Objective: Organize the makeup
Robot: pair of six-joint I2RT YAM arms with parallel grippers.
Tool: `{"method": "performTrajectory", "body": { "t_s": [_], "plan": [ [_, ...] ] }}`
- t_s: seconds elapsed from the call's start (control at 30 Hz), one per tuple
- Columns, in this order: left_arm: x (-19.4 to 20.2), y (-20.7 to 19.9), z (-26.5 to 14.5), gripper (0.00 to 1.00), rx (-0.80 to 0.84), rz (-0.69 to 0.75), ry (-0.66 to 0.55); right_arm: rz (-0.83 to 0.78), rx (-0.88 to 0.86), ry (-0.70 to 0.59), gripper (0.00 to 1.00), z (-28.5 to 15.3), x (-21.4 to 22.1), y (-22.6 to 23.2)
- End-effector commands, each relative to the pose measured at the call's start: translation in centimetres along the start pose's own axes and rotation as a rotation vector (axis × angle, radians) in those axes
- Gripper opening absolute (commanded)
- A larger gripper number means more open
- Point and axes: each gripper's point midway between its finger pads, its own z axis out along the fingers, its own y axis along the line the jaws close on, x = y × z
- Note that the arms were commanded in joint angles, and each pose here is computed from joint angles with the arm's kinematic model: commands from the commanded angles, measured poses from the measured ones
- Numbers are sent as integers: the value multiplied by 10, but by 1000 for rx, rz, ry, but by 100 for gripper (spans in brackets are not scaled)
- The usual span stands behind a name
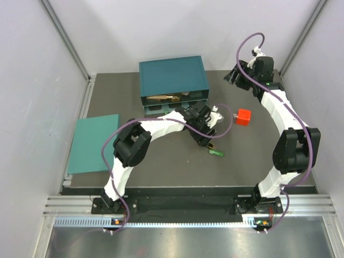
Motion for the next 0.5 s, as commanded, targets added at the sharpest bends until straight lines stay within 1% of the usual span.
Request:
{"method": "performTrajectory", "body": {
  "t_s": [0.0, 0.23, 0.47],
  "plan": [
    [-17, 4, 10, 67, -31, 57, -39, -19, -48, -93, 61, -22, -33, 10],
    [-12, 7, 24, 67, -45, 79, -19, -15, -51, -95, 61, -20, -37, 7],
    [-28, -8, 21, 67, -18, 75, -51, -14, -51, -87, 61, -18, -35, 5]
  ]
}}
